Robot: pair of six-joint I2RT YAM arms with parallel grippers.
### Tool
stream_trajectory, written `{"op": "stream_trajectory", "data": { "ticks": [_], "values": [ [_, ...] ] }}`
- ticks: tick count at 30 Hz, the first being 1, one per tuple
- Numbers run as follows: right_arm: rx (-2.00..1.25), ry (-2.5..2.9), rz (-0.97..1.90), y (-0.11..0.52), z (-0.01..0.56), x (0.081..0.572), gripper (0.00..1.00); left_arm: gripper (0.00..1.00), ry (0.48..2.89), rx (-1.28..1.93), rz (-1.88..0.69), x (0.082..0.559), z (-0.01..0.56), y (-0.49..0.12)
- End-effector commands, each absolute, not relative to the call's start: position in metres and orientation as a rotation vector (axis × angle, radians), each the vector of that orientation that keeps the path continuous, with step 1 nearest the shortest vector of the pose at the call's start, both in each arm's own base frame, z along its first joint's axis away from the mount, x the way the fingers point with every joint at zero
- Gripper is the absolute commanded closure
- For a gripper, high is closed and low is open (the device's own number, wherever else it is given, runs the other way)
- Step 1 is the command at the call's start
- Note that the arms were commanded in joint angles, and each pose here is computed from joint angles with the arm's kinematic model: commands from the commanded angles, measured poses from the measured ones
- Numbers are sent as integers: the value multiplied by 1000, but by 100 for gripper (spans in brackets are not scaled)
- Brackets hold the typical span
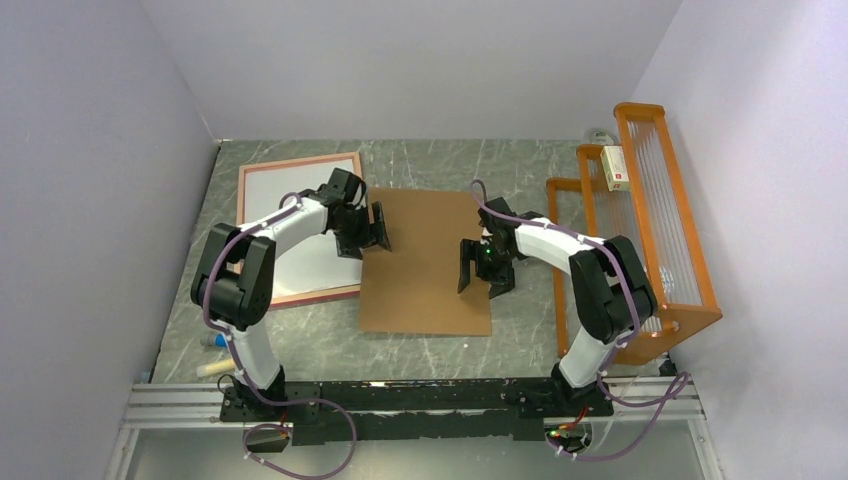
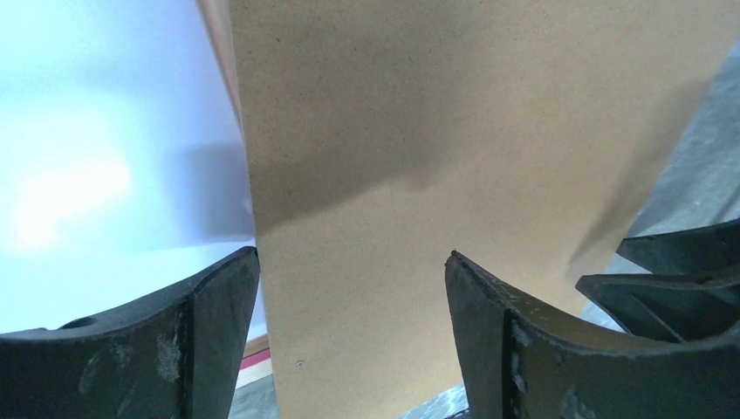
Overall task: Put the photo into the frame
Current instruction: Move the photo frame item to the center of the board.
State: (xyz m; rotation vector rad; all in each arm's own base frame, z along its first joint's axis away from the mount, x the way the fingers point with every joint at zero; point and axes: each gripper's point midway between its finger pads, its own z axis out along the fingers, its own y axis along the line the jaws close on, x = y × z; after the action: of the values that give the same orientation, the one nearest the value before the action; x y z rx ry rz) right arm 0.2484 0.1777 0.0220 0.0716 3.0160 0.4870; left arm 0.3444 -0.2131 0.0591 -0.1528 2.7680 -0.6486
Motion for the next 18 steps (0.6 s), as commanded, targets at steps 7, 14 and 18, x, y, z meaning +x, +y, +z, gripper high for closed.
{"op": "stream_trajectory", "data": {
  "ticks": [7, 14, 18],
  "values": [
    [-52, 2740, 935, 262, 49, 294, 20, 10, 2862, -224, -706, 312, 66, -215],
    [-51, 2752, 917, 261, 45, 292, 21, 6, 2861, -268, -732, 311, 69, -204],
    [-51, 2756, 923, 261, 43, 290, 21, 8, 2886, -269, -849, 304, 65, -209]
  ]
}}
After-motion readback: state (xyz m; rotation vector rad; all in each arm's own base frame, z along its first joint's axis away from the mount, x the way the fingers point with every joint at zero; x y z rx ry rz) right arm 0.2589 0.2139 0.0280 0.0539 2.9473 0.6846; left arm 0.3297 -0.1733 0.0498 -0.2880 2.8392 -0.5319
